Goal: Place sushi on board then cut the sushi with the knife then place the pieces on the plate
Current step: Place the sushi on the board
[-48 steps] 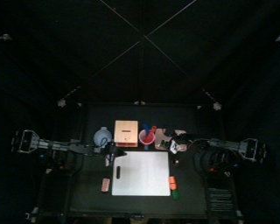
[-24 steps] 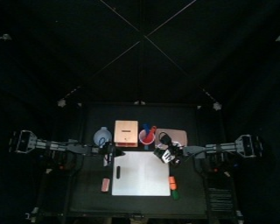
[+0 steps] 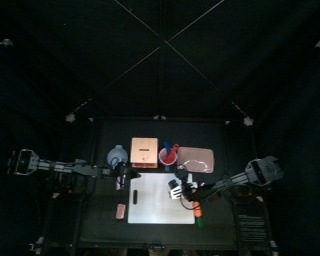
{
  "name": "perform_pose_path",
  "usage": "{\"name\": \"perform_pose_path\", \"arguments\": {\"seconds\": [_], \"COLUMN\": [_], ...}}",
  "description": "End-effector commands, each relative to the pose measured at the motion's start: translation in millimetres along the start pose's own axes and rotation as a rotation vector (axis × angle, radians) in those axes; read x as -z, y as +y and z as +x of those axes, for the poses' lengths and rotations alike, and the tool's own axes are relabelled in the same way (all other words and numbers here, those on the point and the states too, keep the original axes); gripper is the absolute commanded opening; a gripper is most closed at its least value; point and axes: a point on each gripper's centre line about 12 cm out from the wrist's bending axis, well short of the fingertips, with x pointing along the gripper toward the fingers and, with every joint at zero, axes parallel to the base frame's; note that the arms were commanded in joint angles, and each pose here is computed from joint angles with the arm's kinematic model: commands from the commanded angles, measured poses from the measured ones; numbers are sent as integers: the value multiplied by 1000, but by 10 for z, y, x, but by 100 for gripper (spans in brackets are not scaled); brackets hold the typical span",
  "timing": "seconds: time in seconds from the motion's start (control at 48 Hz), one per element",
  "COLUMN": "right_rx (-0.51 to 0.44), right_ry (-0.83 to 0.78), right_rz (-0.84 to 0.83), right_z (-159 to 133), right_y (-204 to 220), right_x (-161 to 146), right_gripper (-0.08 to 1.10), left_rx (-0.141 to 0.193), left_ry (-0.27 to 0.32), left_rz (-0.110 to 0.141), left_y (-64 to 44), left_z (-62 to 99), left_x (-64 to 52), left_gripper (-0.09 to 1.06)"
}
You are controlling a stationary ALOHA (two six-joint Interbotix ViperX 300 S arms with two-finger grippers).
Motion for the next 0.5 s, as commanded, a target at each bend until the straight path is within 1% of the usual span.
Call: {"name": "perform_pose_path", "arguments": {"seconds": [0.021,0.167,0.354,0.438,0.5], "right_rx": [-14,56,191,230,243], "right_ry": [-24,-35,-34,-24,-19], "right_rz": [83,164,234,257,263], "right_z": [-87,-7,80,136,163], "right_y": [269,485,635,702,755], "right_x": [-4,78,150,183,197], "right_gripper": [59,59,59,59,59], "left_rx": [-2,2,3,3,3], "left_ry": [-24,-32,-36,-40,-43], "left_rz": [-1,0,0,1,3], "left_y": [5,-7,-12,-12,-12], "left_z": [-13,-34,-63,-71,-77], "left_x": [-70,-84,-75,-86,-93], "left_gripper": [2,2,2,2,2]}}
